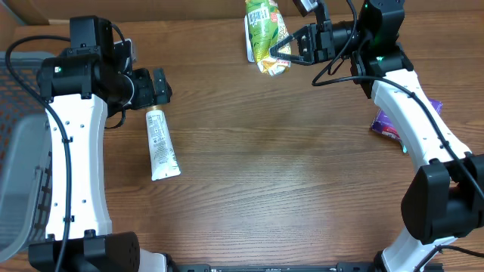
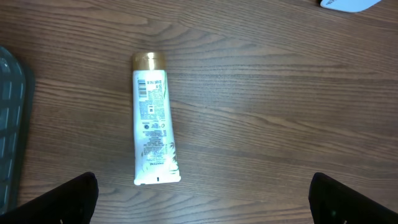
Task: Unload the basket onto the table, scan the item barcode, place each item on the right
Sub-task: 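Lift the snack bar and hold it in front of the white scanner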
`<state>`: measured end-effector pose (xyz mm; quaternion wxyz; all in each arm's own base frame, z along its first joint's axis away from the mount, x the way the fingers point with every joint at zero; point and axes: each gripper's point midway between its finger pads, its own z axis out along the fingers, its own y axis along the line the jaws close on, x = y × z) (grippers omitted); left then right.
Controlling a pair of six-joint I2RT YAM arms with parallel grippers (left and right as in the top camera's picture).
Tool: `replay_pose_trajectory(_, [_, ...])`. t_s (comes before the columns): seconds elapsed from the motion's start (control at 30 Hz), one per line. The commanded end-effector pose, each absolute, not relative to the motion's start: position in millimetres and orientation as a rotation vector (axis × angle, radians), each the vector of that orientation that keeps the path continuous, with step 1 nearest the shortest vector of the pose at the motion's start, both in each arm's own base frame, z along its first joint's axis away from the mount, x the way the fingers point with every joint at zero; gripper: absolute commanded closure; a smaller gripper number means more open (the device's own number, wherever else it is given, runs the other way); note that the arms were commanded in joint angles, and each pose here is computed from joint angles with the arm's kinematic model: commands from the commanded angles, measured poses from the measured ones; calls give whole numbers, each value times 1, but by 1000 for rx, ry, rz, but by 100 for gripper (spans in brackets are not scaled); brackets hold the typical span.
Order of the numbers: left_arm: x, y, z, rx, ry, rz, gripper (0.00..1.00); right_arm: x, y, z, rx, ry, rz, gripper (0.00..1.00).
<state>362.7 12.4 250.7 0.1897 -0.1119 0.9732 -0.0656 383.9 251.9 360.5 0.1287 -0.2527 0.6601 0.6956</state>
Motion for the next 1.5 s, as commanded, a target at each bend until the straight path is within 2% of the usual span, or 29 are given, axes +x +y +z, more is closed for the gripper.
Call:
replay_pose_trajectory(0.0, [365,10,249,-309,2739,-192,1,376,258,370,-764,1910,2026,96])
replay_pose_trajectory(0.17, [365,10,249,-309,2739,-192,0,401,279,325,-565,2016,1978,96])
replay_pose_trajectory(0.23, [365,10,249,-309,2739,-192,1,417,284,293,-450,2102,1862,96])
replay_pose_trajectory(0.37, [365,10,249,-309,2739,-192,1,457,255,199,-146,2407,1231,97])
replay_pose_trajectory(0.43, [365,10,249,-309,2739,-192,0,465,238,183,-120,2454,1026,97])
replay_pose_trajectory(0.53, [365,10,249,-309,2739,-192,1,488,202,200,-102,2450,683,97])
replay_pose_trajectory(0.7, [365,10,249,-309,2739,-192,0,519,156,274,-136,2269,147,96])
replay_pose_trajectory(0.8, [365,10,249,-309,2739,-192,0,530,159,307,-260,2117,-101,96])
replay_pose_trajectory(0.9, [365,10,249,-309,2739,-192,0,538,175,319,-397,2007,-285,96])
replay_pose_trajectory(1.0, [365,10,249,-309,2739,-192,0,557,194,310,-602,1899,-505,96])
replay_pose_trajectory(1.17, [365,10,249,-309,2739,-192,0,592,201,283,-759,1770,-818,96])
replay_pose_trajectory(1.47, [365,10,249,-309,2739,-192,0,615,210,201,-899,1810,-893,96])
